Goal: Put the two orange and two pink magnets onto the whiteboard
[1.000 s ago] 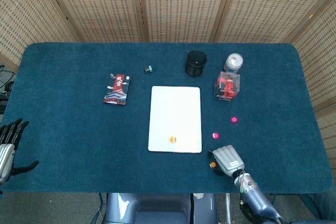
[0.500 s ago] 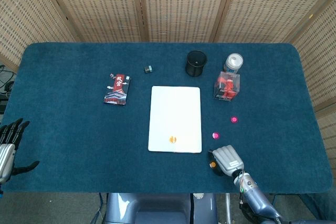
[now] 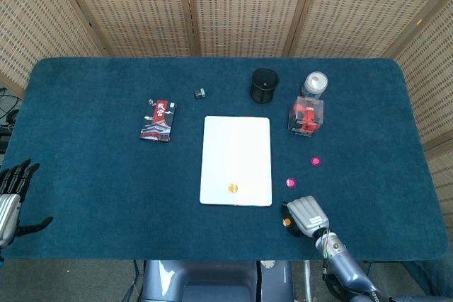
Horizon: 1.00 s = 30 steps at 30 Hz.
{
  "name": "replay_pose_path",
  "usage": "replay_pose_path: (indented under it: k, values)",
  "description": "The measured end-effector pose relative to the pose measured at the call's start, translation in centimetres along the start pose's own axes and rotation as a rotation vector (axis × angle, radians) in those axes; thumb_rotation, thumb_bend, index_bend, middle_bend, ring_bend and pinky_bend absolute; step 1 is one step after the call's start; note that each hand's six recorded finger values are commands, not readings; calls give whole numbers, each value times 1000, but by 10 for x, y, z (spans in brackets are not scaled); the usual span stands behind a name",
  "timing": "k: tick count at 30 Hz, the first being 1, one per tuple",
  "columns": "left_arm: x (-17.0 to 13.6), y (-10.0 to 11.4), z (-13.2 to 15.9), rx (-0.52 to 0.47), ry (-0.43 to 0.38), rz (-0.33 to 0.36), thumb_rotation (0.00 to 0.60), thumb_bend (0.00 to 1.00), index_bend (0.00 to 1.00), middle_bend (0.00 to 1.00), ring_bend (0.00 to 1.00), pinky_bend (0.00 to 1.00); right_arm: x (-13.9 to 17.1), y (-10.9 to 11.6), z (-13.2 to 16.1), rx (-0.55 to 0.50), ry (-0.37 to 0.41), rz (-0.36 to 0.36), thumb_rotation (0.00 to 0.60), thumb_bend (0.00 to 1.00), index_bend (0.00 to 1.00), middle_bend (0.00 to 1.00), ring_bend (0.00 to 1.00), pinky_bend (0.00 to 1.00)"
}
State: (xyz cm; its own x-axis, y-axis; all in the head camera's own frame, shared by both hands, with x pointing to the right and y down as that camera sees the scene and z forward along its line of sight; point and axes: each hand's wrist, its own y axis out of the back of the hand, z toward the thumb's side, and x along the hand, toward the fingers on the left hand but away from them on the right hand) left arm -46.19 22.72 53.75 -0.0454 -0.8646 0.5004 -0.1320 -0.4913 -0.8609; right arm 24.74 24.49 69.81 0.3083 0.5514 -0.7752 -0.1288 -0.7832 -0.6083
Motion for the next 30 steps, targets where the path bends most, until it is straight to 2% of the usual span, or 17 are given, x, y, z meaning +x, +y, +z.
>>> replay_pose_path:
  k: [5, 18, 30]
  values:
    - [0, 0, 0, 0, -1, -2, 600, 87, 0, 0, 0, 0, 0, 0, 0, -8, 1, -1, 600, 337, 511, 954, 1000, 1000]
    - [0, 0, 0, -3, -1, -2, 600, 87, 0, 0, 0, 0, 0, 7, 3, -33, 10, -16, 600, 337, 511, 954, 1000, 1000]
    - [0, 2, -1, -12, -2, -1, 600, 87, 0, 0, 0, 0, -21, 58, 28, -81, 32, -82, 600, 337, 511, 954, 1000, 1000]
